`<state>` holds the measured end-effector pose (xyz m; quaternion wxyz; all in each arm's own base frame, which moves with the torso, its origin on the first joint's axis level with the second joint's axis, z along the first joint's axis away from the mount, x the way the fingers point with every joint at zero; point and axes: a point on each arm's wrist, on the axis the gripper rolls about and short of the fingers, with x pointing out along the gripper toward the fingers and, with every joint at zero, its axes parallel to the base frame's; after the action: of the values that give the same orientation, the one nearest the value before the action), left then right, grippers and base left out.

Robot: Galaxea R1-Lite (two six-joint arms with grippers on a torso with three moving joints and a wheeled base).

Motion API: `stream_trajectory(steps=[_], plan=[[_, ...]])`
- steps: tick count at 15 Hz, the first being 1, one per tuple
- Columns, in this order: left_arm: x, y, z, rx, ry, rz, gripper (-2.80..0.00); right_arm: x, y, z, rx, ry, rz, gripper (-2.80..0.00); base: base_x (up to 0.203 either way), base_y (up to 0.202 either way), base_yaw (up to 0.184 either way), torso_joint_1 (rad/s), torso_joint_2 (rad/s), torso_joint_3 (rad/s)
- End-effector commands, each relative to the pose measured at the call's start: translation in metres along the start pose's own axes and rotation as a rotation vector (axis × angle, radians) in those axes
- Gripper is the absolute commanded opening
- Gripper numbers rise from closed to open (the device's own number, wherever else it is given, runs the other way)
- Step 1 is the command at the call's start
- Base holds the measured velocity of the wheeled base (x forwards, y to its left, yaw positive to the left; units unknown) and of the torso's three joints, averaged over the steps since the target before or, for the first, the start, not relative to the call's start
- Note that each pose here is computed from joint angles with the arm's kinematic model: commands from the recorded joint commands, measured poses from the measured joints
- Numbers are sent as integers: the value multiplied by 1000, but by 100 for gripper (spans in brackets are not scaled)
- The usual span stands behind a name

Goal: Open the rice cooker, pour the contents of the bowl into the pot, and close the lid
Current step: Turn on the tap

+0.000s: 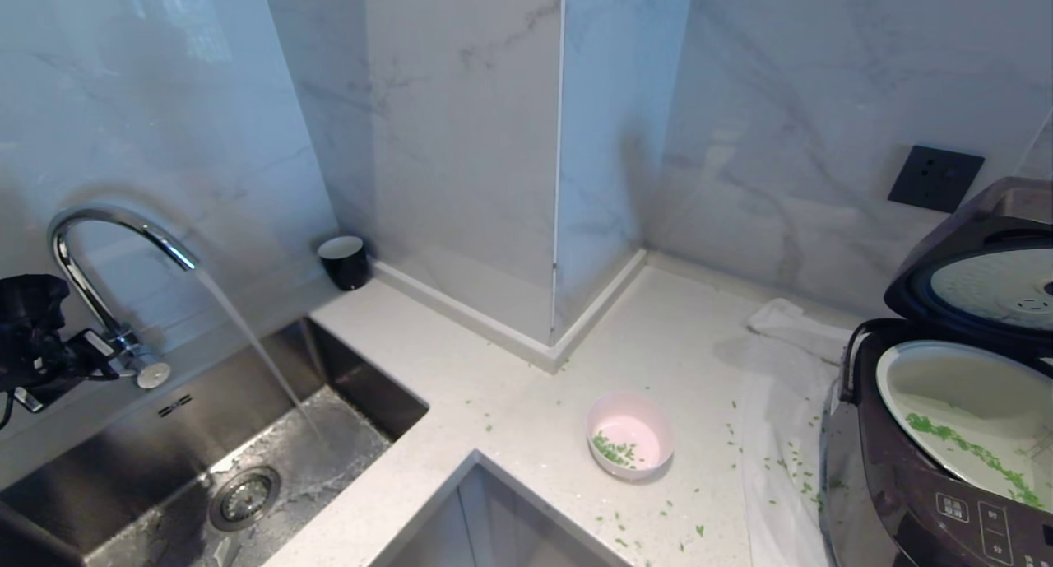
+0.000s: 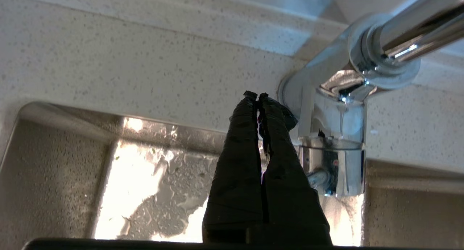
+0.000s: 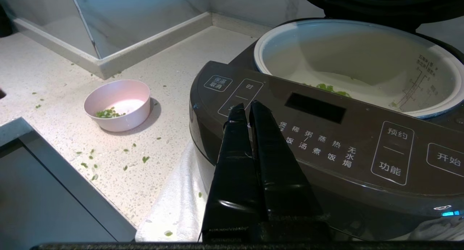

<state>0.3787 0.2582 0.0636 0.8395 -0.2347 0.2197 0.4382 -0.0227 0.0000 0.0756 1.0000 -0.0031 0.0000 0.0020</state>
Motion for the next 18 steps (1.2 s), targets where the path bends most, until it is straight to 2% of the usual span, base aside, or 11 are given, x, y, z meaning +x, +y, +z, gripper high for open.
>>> stream_trajectory(steps=[1, 18], plan=[[3, -1, 1, -4, -7, 0, -280, 0, 0, 0, -1, 0, 1, -280, 0, 0, 0, 0, 0, 0], [9, -1, 2, -8, -15, 1, -280, 0, 0, 0, -1, 0, 1, -280, 0, 0, 0, 0, 0, 0]])
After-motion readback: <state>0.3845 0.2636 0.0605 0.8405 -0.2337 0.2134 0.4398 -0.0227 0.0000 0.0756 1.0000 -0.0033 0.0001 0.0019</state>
